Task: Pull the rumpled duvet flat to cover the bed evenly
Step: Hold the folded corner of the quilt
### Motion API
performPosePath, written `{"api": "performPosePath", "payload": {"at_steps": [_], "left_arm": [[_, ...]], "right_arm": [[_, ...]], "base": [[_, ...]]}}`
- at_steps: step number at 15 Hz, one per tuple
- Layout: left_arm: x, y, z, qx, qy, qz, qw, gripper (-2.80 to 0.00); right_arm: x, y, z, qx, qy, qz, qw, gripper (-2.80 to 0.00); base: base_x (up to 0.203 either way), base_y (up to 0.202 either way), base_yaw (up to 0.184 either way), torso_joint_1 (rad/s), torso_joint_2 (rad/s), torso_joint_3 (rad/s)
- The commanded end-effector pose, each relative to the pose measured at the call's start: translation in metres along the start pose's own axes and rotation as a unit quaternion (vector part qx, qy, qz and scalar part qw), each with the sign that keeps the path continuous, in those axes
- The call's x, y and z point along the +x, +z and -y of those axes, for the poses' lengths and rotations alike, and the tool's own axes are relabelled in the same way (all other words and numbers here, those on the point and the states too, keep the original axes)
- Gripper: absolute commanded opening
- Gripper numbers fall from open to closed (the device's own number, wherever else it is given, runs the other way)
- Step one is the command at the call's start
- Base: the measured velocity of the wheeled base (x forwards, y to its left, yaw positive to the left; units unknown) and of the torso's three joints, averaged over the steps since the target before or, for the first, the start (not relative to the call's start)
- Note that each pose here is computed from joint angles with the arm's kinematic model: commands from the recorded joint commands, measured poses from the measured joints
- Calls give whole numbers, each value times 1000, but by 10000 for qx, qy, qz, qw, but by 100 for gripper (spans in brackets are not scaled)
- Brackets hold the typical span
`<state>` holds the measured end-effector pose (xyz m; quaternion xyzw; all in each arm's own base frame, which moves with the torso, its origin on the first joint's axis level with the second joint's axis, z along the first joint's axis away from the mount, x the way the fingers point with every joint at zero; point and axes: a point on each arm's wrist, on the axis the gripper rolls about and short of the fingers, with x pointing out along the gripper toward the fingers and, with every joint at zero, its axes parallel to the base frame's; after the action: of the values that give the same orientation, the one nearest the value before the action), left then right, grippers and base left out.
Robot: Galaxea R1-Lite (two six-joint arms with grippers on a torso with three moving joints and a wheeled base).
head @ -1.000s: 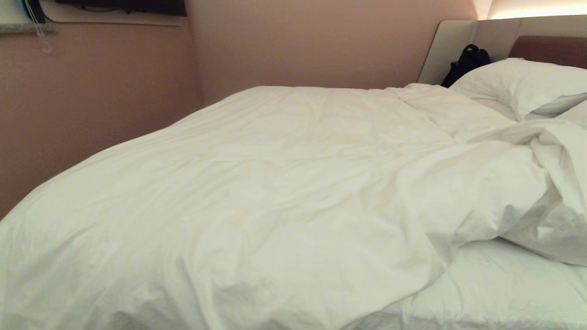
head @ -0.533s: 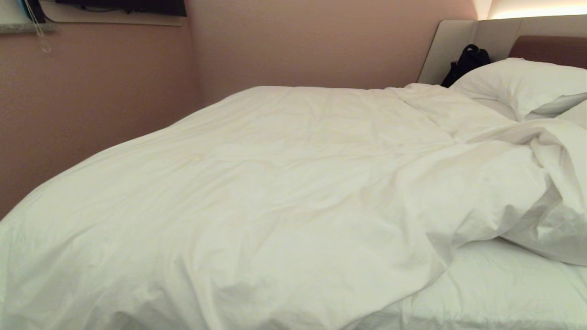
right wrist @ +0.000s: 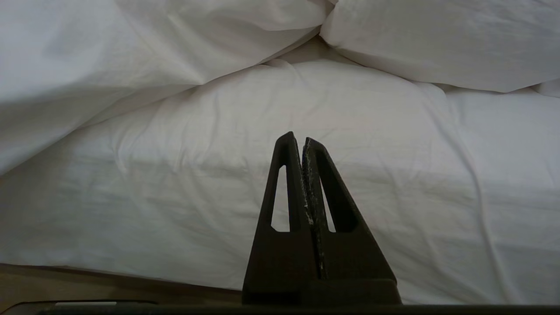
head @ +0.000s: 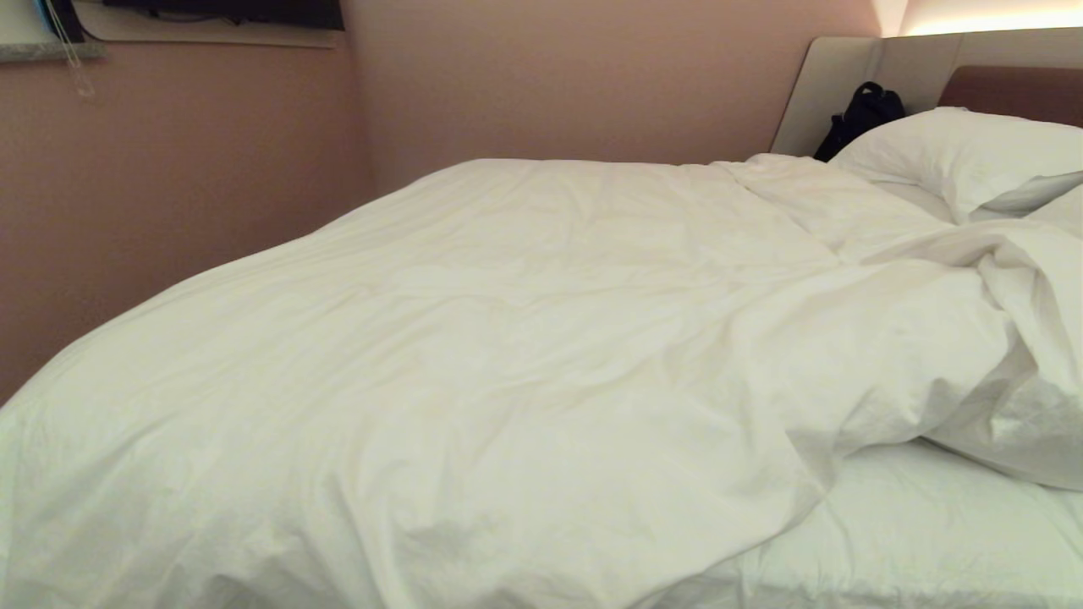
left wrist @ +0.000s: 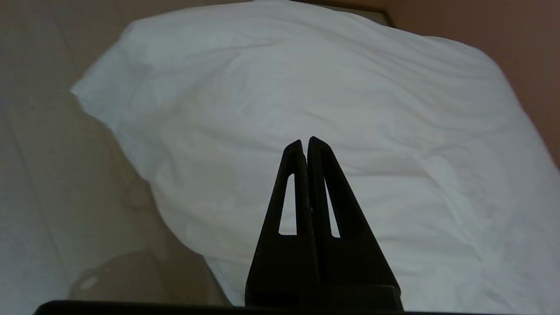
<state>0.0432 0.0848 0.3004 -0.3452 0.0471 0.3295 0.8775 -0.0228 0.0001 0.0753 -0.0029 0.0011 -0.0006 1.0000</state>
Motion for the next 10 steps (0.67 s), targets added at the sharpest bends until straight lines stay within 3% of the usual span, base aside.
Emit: {"api": "performPosePath", "payload": {"at_steps": [1, 3, 6, 8, 10], "left_arm": [[-1, -2, 7, 196, 58, 95, 9997, -280], [-1, -3, 13, 451, 61, 222, 9987, -280], [-5, -11, 21, 1389, 585, 638, 9865, -280], [-10, -12, 28, 1879, 641, 1275, 9718, -280], [-17, -16, 31, 2603, 546, 2051, 9419, -280]], "right_arm": [[0, 0, 0, -2, 6, 3, 10000, -280], [0, 0, 0, -2, -1, 3, 10000, -280], [0, 0, 0, -2, -1, 3, 10000, -280], [0, 0, 0, -7, -1, 3, 10000, -280], [0, 0, 0, -2, -1, 3, 10000, -280]], "base": [[0, 0, 0, 0, 0, 0], [0, 0, 0, 0, 0, 0], [0, 0, 0, 0, 0, 0], [0, 0, 0, 0, 0, 0], [0, 0, 0, 0, 0, 0]]}}
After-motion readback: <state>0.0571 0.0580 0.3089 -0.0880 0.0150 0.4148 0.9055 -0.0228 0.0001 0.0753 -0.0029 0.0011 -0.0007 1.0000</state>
